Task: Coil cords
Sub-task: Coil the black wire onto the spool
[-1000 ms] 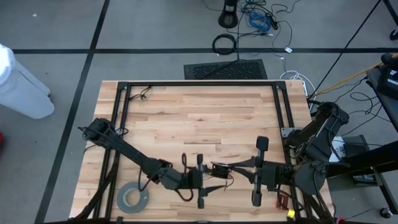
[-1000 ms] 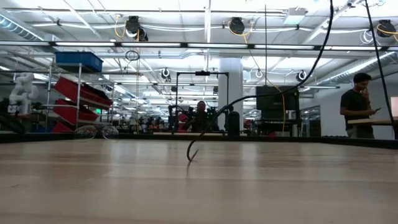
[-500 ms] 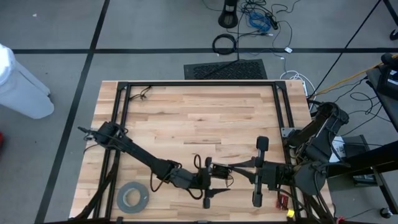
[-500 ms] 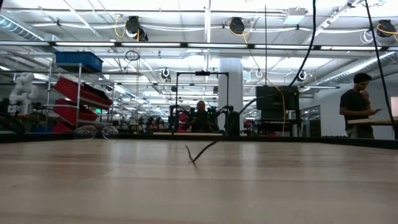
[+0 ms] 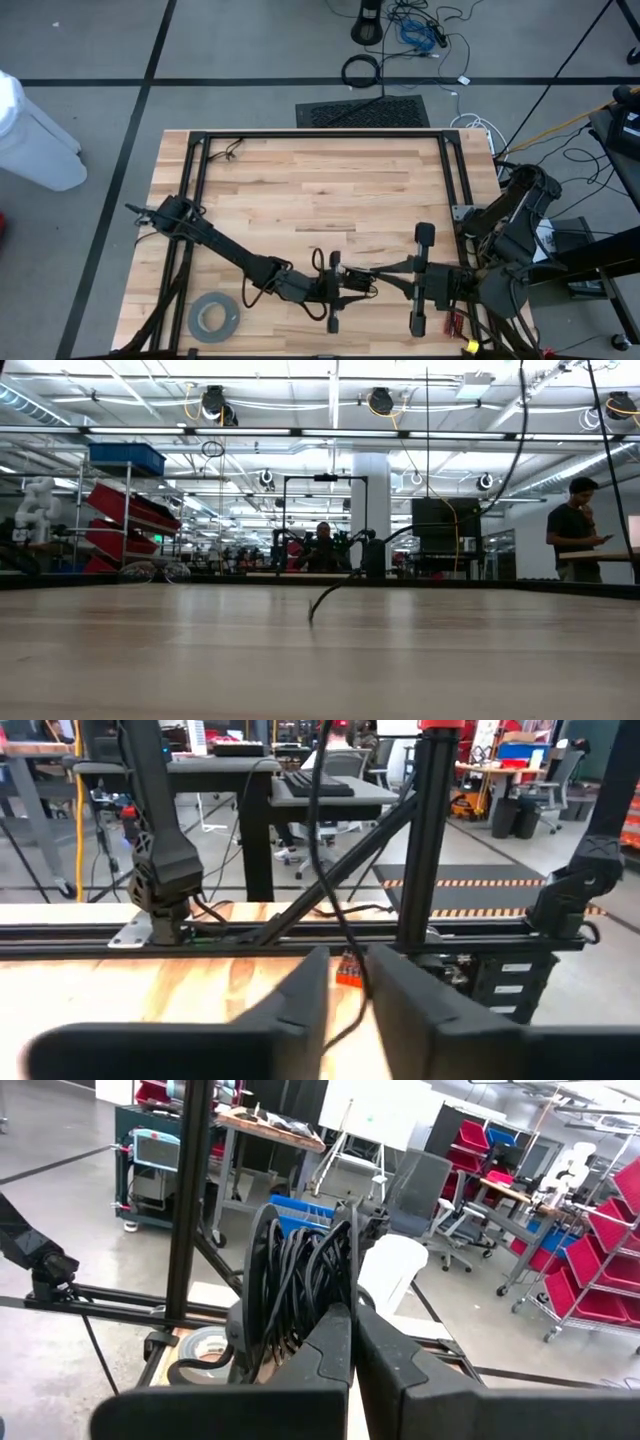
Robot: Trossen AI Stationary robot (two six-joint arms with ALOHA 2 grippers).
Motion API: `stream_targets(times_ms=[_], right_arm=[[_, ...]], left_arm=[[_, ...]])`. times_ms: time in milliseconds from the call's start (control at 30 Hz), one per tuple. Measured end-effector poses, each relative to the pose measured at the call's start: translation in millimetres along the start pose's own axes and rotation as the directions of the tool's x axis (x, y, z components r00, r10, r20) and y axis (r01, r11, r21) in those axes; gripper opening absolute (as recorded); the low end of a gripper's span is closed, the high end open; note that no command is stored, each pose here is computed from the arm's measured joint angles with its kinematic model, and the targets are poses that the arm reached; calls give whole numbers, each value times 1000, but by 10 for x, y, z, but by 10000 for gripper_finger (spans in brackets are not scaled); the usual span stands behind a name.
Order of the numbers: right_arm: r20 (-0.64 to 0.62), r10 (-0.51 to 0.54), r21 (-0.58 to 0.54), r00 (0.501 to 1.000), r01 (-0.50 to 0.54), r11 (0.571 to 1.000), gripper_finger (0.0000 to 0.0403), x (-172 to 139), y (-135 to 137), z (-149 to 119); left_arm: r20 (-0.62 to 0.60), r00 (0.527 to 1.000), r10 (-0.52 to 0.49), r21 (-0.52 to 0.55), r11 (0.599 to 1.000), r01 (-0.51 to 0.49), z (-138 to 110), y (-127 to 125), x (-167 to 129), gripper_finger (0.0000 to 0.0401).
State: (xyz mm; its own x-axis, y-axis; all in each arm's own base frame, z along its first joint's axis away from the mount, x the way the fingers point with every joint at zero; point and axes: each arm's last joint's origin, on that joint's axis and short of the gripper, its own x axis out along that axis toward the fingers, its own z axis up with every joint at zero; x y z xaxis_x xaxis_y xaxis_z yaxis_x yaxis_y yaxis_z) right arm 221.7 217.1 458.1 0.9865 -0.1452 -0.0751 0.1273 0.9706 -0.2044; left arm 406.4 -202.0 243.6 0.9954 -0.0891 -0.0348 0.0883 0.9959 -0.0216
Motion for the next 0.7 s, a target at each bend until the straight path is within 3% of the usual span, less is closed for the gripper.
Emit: stream_targets(times_ms=[133, 267, 467, 700], right_arm=[[0, -17, -3, 1000, 17, 1000, 0, -32, 16, 2], [2, -42, 2, 999, 42, 999, 0, -82, 9, 16], [16, 1, 36, 1000, -2, 999, 0, -227, 36, 48], [-1, 31, 83, 1000, -31, 996, 0, -310, 92, 12]], left_arm=[[-40, 999, 5, 75, 997, -2, -41, 1, -1, 13], [-102, 993, 65, 113, 992, -53, -67, 35, -23, 8], [-190, 970, 152, 180, 977, -118, -24, 117, -95, 4], [-245, 951, 191, 222, 965, -137, -79, 135, -116, 2]])
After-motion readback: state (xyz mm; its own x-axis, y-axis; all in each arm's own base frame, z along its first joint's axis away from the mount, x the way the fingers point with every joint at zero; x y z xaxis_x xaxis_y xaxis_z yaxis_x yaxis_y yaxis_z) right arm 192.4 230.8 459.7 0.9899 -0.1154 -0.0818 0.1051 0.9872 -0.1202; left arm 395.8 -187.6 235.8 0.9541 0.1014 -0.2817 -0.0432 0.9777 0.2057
